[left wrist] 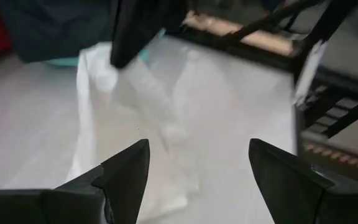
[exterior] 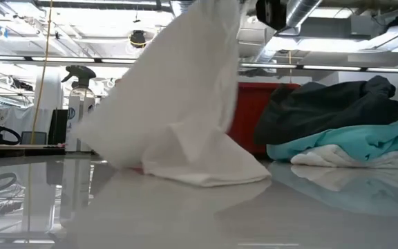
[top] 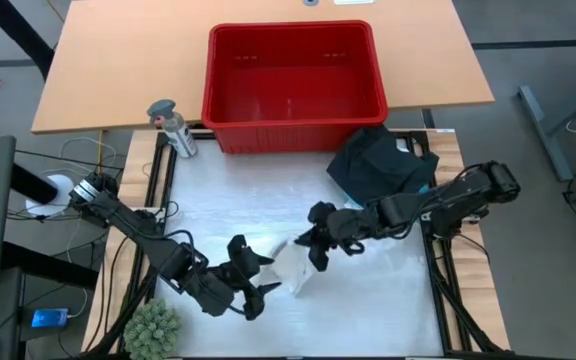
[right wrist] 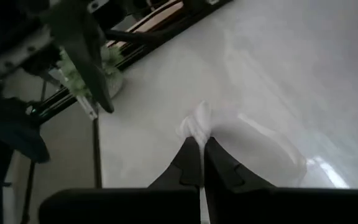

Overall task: Fold Laundry from Bin
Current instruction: Fold the white underwear

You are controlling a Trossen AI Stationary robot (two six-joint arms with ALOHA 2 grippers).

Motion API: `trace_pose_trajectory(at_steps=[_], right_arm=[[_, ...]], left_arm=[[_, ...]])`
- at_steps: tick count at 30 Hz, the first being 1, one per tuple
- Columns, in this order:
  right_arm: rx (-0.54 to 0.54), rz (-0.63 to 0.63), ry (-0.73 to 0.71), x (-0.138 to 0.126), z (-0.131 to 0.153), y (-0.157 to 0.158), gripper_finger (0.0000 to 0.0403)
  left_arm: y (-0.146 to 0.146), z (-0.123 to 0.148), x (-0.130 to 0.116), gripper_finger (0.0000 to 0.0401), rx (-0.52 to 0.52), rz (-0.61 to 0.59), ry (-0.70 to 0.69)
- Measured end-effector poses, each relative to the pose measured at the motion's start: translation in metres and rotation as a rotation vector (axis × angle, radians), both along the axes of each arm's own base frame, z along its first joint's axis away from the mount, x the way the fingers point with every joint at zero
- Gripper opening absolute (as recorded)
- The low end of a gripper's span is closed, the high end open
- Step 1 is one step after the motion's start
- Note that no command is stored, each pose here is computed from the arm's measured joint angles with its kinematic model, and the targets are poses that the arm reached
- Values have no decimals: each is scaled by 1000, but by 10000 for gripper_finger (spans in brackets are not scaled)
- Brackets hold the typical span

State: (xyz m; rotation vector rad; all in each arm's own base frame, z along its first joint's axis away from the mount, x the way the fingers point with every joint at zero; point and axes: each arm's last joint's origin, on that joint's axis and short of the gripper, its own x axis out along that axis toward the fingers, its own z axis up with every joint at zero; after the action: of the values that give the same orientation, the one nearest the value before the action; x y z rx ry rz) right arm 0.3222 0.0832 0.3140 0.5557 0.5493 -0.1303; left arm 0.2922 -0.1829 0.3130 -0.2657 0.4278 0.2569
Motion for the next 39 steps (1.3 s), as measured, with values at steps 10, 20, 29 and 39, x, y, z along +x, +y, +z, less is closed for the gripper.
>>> trace_pose_trajectory(at_steps=[10,20,29,39], right_arm=[[117,-63,-126,11,12,-20,24],[134,-117,-338,21,31,-43,24],[142,-86,-371,20,35,-38,24],[173,-39,-481,18,49,-36,24]], left_arm=[[-5,-44,15,263,184,128,106],[-7,-87,34,263,167,300,103],[8,-93,27,263,133,435,132],[20,-92,11,165,40,547,197]])
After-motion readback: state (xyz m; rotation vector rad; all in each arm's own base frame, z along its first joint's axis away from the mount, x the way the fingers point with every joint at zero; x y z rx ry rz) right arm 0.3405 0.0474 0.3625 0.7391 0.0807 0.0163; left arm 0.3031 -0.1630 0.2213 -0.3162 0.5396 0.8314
